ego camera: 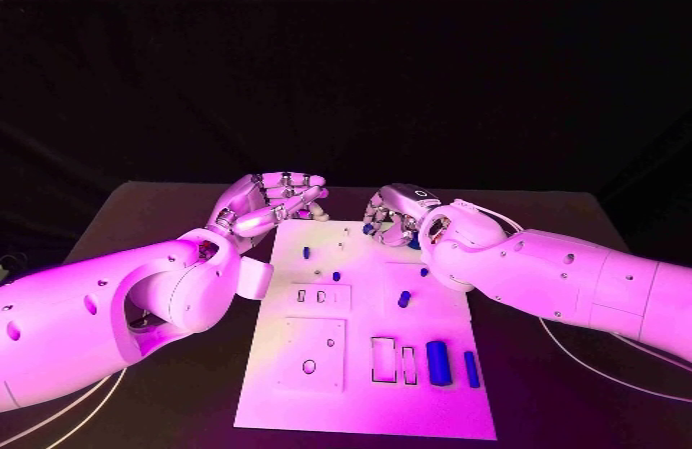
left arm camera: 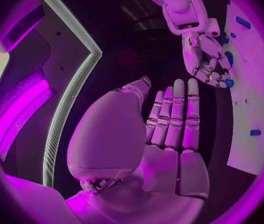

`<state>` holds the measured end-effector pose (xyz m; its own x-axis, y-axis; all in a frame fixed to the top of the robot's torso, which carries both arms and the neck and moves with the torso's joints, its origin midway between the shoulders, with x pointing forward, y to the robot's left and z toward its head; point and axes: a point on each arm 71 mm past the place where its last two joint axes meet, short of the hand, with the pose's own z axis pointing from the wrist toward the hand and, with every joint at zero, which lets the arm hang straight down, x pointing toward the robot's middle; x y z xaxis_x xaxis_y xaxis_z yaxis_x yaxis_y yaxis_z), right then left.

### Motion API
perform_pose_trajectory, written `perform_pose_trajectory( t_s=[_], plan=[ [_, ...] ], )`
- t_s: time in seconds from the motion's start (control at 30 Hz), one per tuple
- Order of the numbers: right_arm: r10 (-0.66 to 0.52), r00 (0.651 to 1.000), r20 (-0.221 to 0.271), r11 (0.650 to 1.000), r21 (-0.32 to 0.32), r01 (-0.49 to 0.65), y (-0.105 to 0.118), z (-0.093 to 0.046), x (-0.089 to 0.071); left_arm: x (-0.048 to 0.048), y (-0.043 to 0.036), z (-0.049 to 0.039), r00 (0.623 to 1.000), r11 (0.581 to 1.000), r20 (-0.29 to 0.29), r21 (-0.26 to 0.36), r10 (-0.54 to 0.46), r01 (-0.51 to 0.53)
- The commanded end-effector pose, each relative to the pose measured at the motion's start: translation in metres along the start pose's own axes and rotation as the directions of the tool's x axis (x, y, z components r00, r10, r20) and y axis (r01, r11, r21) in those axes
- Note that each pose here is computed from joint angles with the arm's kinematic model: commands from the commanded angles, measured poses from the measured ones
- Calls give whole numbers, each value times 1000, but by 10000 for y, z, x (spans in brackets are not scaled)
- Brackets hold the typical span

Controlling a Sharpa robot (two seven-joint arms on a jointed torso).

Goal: Assemble the parts on the task board

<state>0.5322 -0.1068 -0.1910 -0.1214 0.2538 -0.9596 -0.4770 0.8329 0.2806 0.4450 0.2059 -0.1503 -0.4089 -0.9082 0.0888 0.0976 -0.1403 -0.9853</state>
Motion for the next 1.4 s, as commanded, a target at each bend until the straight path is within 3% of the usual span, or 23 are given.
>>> perform_pose_trajectory(
  t_s=[0.03, 0.57, 1.4],
  plan=[
    [-3, 1000, 16, 1000, 12, 2, 22, 37, 4, 37, -15, 10, 1000, 1000, -19, 6, -13, 13],
    [-12, 1000, 8, 1000, 13, 11, 111, 182, 59, 79, -26, 43, 999, 1000, -28, 9, -17, 17],
    [-4, 1000, -22, 1000, 25, 4, 137, 261, 133, 113, -67, 75, 999, 1000, -41, 16, -19, 20]
  ],
)
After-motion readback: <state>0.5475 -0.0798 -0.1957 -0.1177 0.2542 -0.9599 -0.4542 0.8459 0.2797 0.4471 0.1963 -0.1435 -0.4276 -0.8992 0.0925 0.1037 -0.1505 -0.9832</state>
